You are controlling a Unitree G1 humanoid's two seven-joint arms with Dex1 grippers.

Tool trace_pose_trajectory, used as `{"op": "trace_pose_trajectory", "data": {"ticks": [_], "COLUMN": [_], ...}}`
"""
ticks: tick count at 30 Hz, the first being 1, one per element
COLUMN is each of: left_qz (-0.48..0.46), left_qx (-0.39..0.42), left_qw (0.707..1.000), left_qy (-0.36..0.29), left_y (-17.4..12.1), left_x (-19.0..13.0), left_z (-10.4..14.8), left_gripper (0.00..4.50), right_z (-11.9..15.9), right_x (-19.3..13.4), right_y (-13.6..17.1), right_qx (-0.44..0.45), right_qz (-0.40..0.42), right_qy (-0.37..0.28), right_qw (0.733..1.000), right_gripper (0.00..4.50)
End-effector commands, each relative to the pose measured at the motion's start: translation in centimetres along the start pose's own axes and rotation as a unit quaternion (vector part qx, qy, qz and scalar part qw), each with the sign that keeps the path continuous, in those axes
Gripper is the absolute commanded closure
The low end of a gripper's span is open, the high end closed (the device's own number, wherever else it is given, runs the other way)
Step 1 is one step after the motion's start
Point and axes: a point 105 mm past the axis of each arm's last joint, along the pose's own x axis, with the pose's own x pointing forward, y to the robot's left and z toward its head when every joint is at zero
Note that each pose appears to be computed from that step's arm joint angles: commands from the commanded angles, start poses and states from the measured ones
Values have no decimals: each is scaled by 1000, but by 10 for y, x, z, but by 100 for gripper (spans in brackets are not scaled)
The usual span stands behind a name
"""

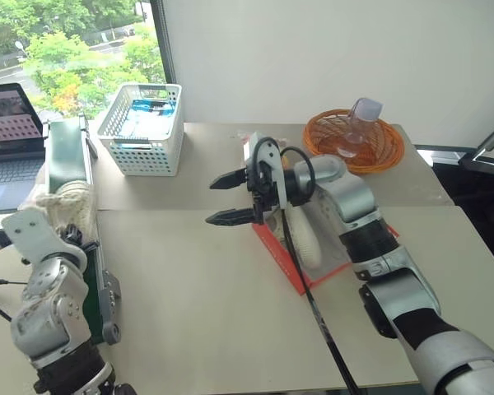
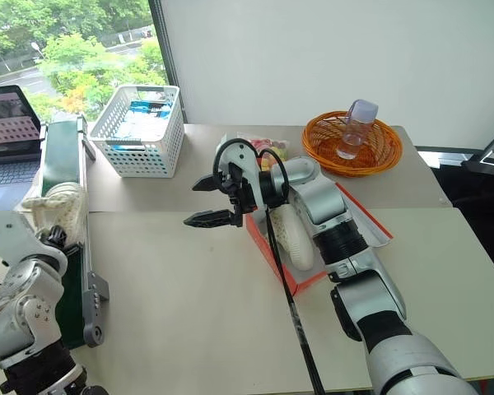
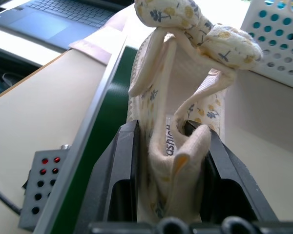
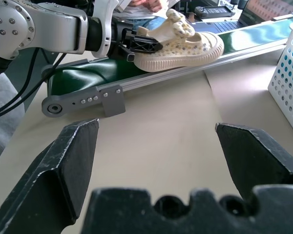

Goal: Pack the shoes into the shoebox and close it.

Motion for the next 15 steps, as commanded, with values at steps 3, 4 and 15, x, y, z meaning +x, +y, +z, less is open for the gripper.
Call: {"op": "trace_pose_trajectory", "data": {"ticks": [3,4,15], "left_qz": [-11,-3,30], "left_qx": [26,27,-27], "left_qw": [998,999,998], "left_qy": [-52,-42,46], "left_y": [-9,-5,10], "left_x": [-4,-4,-6], "left_z": [27,22,-19], "left_gripper": [302,302,449], "right_z": [15,15,16], "right_x": [-5,-5,-6], "right_y": [-2,-2,-4], "right_qx": [-22,-23,-24], "right_qz": [-10,-11,-21], "right_qy": [-18,-18,-18], "right_qw": [1000,1000,999], "right_gripper": [0,0,0]}}
